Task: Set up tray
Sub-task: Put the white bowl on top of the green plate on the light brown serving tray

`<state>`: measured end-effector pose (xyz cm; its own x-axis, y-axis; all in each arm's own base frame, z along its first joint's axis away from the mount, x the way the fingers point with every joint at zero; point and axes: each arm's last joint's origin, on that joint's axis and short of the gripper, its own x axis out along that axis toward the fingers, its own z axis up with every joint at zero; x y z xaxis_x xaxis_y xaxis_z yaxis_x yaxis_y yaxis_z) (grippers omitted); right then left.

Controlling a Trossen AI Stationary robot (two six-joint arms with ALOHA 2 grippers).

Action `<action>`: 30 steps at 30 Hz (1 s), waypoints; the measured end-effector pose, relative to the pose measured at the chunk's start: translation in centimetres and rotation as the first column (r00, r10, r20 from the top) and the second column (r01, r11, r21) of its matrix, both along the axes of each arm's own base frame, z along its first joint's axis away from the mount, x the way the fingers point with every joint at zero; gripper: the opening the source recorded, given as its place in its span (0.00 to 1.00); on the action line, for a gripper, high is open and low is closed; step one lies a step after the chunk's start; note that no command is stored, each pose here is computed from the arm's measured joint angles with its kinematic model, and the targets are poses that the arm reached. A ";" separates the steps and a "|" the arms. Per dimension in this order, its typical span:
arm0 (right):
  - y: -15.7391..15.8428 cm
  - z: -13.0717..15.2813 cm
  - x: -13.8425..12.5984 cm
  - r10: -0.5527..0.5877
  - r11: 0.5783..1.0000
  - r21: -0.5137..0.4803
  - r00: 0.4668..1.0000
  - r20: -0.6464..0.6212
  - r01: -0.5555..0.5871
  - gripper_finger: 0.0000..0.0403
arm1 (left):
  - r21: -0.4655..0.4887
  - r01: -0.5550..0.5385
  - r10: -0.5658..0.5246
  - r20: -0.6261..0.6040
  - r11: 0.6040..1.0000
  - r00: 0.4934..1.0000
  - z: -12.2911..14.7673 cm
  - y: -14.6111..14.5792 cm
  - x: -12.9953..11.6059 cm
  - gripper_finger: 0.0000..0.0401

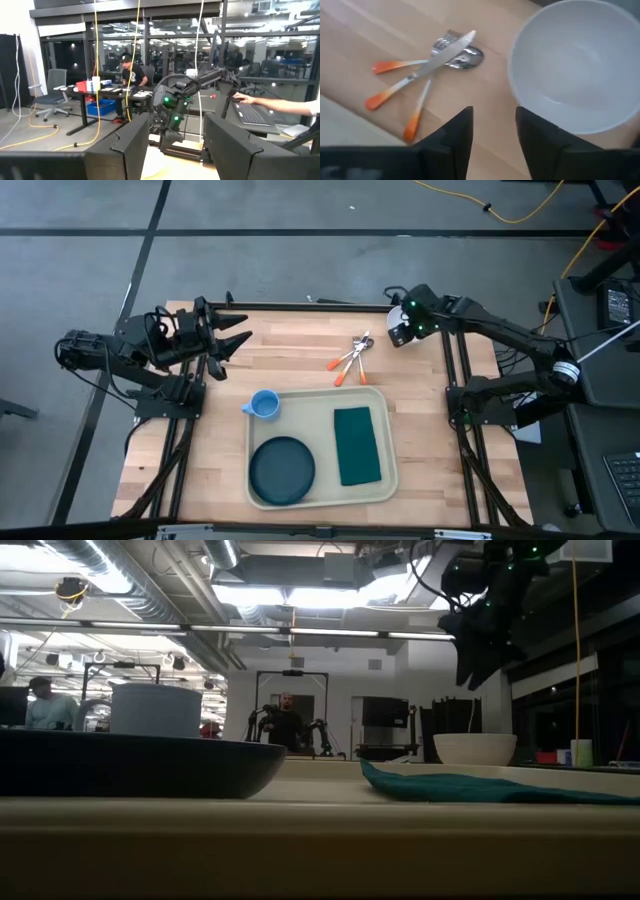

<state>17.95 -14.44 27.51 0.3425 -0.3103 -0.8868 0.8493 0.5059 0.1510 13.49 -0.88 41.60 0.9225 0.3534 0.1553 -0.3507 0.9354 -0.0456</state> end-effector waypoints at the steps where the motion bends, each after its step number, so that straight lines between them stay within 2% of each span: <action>1: -0.2 0.1 -0.1 -0.008 1.000 -0.002 1.000 0.002 0.008 0.41 | 0.000 0.000 0.000 -0.001 1.000 1.000 0.0 0.0 0.0 0.46; 7: -1.2 0.0 -0.9 -0.018 0.999 0.029 1.000 -0.005 0.018 0.54 | 0.000 0.000 0.000 -0.001 1.000 1.000 0.0 0.0 0.0 0.46; 13: -2.1 -1.3 -0.5 0.095 0.995 0.025 0.989 -0.109 -0.093 0.65 | 0.000 0.000 0.000 -0.004 1.000 1.000 0.0 0.0 0.0 0.46; 21: -3.3 -3.9 0.7 0.156 0.986 0.095 0.968 -0.199 -0.140 0.66 | -0.014 -0.026 0.026 -0.004 1.000 1.000 -0.1 0.1 0.0 0.46; 30: -4.7 -5.4 1.8 0.227 0.974 0.090 0.924 -0.309 -0.209 0.66 | -0.019 -0.059 0.059 -0.006 0.998 0.998 -0.1 0.2 0.0 0.46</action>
<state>19.78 -19.11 22.11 0.0968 -0.2082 -0.9733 0.7273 0.6823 -0.0736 13.46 -0.72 41.51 0.9006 0.4104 0.1429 -0.4058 0.9119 -0.0615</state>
